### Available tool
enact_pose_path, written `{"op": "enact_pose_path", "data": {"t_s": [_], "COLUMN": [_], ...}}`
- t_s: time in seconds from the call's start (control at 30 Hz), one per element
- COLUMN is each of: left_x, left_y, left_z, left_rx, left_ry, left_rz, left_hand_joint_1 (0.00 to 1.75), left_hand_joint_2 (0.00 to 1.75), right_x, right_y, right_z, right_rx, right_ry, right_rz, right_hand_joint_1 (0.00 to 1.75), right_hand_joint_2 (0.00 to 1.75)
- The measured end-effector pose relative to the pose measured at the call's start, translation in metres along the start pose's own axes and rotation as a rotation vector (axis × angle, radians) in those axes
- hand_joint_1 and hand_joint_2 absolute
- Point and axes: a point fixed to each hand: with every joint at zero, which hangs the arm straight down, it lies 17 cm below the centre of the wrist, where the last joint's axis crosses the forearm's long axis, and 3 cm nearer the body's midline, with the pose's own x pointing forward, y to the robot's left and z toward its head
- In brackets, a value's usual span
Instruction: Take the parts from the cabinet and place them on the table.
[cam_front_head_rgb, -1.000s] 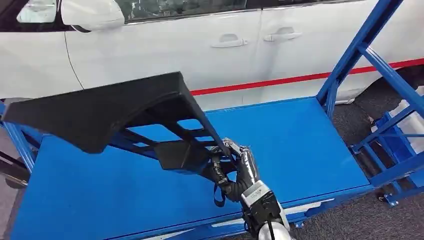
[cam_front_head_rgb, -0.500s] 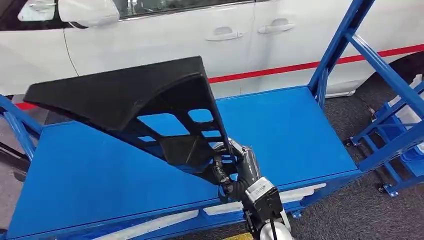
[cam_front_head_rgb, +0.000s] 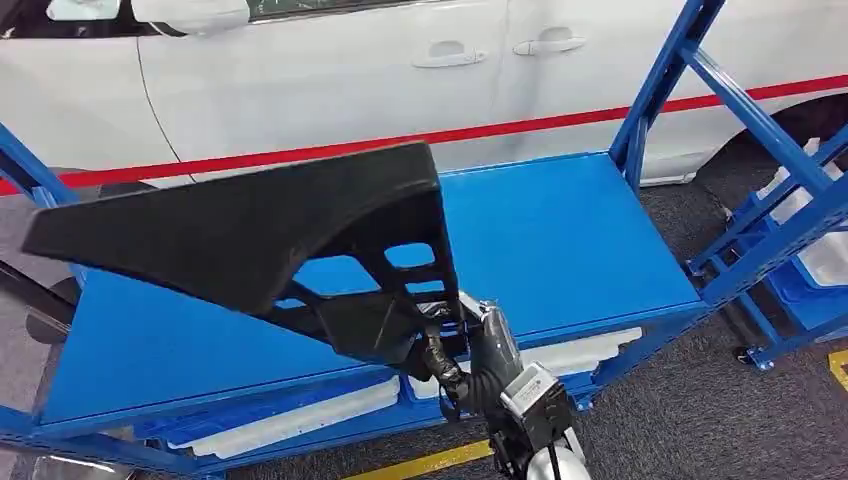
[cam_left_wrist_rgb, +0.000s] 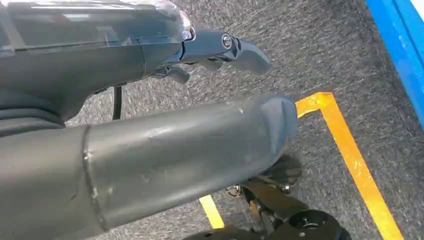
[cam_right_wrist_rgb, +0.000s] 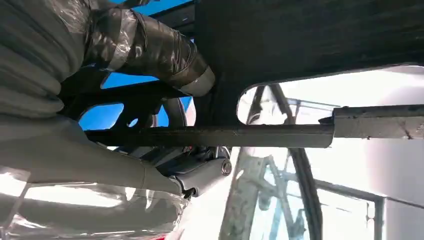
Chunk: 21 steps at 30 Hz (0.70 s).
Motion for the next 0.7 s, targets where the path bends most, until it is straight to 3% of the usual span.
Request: {"op": "enact_pose_path", "data": {"t_s": [0.7], "left_x": [0.000], "left_y": [0.002], "left_z": [0.003], "left_rx": [0.020], "left_ry": [-0.005], "left_rz": [0.006], "left_hand_joint_1": [0.00], "left_hand_joint_2": [0.00], "right_x": [0.032], "right_y": [-0.004], "right_z": [0.031], "right_rx": [-0.001], "right_ry": [-0.101], "right_rz": [-0.028], "right_hand_joint_1": [1.75], "right_hand_joint_2": [1.75]}}
